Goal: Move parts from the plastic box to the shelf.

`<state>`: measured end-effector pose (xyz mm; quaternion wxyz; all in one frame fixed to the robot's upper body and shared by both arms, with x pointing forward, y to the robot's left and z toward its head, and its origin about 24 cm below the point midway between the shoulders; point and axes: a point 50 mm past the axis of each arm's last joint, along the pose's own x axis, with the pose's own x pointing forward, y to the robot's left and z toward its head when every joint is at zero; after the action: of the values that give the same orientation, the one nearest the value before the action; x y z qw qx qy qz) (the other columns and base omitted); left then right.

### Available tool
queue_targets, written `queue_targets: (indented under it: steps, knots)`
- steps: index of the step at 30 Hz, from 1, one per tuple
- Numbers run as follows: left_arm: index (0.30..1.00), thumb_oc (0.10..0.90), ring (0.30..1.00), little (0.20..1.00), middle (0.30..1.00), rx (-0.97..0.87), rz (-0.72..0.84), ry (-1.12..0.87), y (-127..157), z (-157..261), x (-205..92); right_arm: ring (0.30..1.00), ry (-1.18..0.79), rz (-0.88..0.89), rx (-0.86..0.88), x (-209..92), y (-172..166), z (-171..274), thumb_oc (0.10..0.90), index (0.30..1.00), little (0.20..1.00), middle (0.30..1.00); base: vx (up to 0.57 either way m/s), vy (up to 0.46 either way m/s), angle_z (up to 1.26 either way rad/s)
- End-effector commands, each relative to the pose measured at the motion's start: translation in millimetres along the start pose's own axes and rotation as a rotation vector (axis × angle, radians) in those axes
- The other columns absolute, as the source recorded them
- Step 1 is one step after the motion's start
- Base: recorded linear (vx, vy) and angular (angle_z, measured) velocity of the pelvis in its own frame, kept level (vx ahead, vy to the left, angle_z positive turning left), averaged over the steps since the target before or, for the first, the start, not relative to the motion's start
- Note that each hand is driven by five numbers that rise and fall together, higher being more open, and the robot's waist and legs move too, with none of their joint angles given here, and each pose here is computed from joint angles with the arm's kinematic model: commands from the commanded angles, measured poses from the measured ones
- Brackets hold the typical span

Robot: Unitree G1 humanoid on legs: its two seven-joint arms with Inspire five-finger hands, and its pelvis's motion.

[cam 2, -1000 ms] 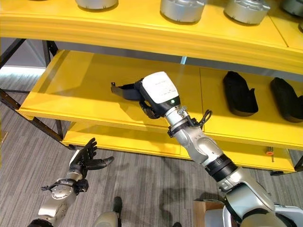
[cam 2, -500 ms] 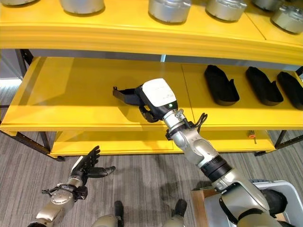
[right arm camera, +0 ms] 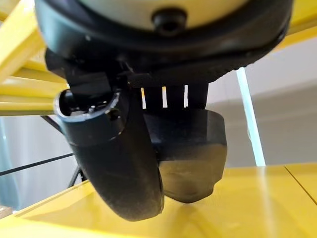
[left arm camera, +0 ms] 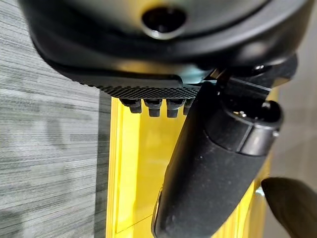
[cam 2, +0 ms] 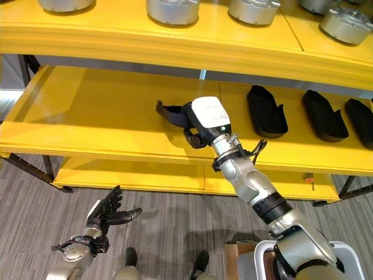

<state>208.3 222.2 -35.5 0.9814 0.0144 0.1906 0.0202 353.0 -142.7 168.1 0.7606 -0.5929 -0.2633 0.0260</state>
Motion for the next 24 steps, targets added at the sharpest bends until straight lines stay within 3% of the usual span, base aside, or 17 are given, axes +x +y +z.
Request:
queue_targets:
  steps: [1, 12, 24]
  knots:
    - [1.0, 0.9, 1.0, 1.0, 1.0, 0.041, -0.072, -0.17, -1, 35, 0, 0.3, -0.106, -0.308, -0.033, 52, -76, 27, 0.4, 0.3, 0.3, 0.3, 0.0, -0.012, 0.07]
    - [1.0, 0.9, 1.0, 1.0, 1.0, 0.047, -0.138, -0.246, -11, 56, 7, 0.3, 0.19, -0.144, -0.075, 76, -48, -15, 0.4, 0.3, 0.3, 0.3, -0.09, 0.034, 0.24]
    - [1.0, 0.9, 1.0, 1.0, 1.0, 0.04, -0.166, -0.291, -25, 69, 15, 0.3, 0.462, -0.03, -0.047, 54, -15, -59, 0.4, 0.3, 0.3, 0.3, -0.02, 0.02, 0.05]
